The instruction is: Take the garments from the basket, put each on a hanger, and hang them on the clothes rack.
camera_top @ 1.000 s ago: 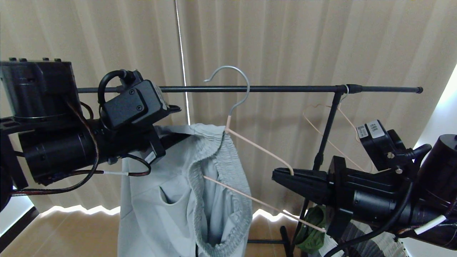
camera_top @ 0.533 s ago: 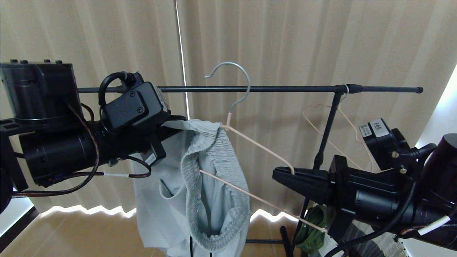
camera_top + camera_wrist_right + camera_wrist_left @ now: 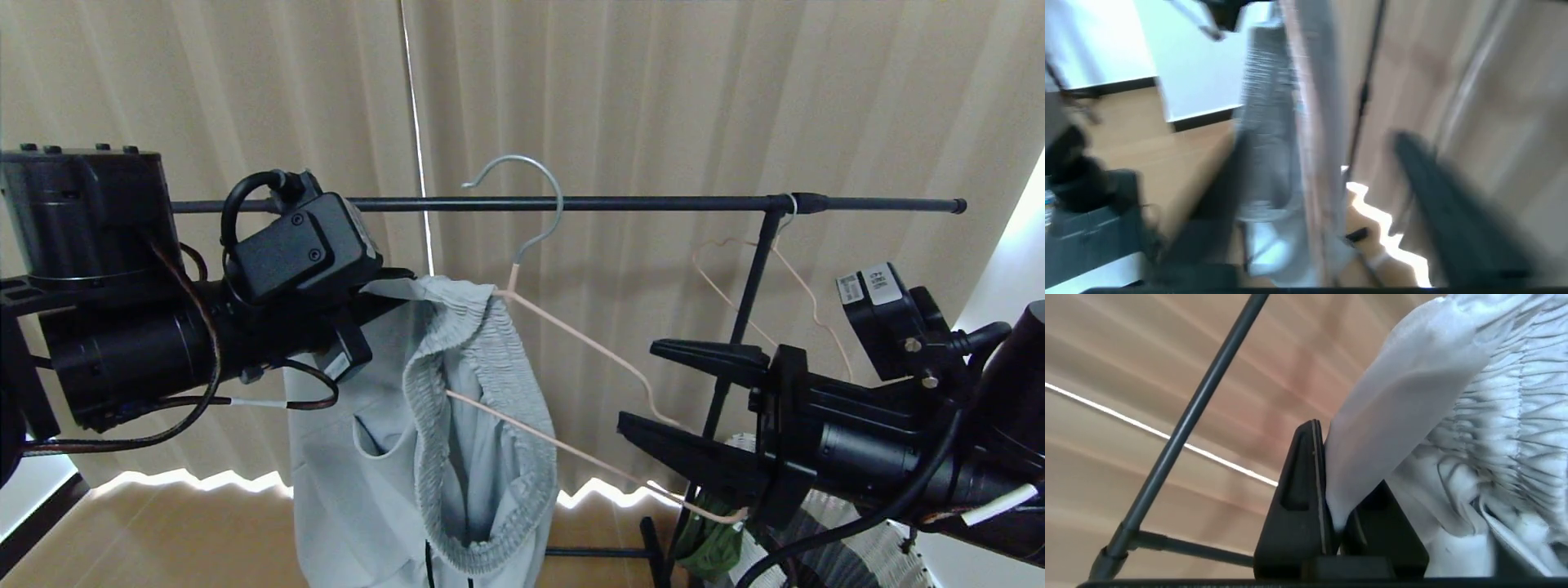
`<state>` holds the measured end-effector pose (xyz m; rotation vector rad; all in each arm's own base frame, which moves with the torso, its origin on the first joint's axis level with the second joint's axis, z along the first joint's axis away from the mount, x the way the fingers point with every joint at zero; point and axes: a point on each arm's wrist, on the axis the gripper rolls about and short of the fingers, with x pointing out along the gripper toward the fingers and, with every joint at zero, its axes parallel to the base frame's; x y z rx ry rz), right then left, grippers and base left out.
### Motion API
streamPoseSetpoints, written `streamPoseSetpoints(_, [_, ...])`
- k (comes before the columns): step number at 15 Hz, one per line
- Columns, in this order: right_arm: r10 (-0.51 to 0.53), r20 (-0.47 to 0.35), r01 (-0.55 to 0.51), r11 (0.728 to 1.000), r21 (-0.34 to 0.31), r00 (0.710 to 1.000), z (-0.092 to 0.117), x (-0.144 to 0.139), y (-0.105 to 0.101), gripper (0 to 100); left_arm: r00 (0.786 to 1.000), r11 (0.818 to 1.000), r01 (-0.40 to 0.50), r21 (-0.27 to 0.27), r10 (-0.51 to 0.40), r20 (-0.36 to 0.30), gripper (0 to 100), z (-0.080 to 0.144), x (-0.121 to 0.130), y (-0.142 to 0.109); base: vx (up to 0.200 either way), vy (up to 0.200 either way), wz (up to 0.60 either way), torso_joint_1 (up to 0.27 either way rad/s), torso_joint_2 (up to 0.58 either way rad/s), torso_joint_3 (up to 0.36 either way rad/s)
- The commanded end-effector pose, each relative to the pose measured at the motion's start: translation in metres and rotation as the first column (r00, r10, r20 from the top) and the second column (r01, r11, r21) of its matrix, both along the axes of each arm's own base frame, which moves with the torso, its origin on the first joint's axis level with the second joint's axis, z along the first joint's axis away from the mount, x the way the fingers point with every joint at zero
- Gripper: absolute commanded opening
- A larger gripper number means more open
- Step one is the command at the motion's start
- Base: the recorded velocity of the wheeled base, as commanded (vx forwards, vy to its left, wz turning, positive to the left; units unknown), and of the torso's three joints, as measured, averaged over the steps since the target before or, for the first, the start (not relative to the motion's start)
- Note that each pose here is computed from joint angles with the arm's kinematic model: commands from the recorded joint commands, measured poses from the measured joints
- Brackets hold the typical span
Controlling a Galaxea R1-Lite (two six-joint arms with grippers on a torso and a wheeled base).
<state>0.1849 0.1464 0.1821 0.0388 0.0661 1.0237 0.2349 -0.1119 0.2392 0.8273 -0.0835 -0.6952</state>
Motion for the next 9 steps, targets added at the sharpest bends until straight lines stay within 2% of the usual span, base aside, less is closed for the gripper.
streamPoseSetpoints(1, [-0.067,0.030,0.068,0.997,-0.024,0.997,-0.001,0.008,-0.009,100,0.999,0.999,-0.039,0.000,0.039,0.006,0,0.001,-0.003,0.008,0.000,0.000,0.00,0.000,0.00,0.000])
streamPoseSetpoints(5, [-0.165,0.047,0.167,0.986,-0.030,0.985,0.001,0.015,-0.020,100,0.976,0.976,-0.216,0.005,0.216,-0.014,0,-0.003,0.000,0.023,0.000,0.000,0.00,0.000,0.00,0.000])
streamPoseSetpoints(7, [-0.193,0.045,0.194,0.980,-0.032,0.980,0.000,0.016,-0.023,100,0.954,0.955,-0.298,-0.002,0.298,-0.034,0,-0.007,-0.002,0.025,0.000,0.000,0.00,0.000,0.00,0.000])
streamPoseSetpoints(8, [-0.229,0.041,0.231,0.972,-0.041,0.972,-0.001,0.019,-0.025,100,0.925,0.926,-0.377,-0.013,0.375,-0.052,0,-0.009,-0.003,0.028,0.000,0.000,0.00,0.000,0.00,0.000])
streamPoseSetpoints(9, [-0.244,0.044,0.246,0.968,-0.046,0.969,-0.002,0.020,-0.026,100,0.916,0.917,-0.398,-0.015,0.396,-0.056,0,-0.009,-0.003,0.028,0.000,0.000,0.00,0.000,0.00,0.000])
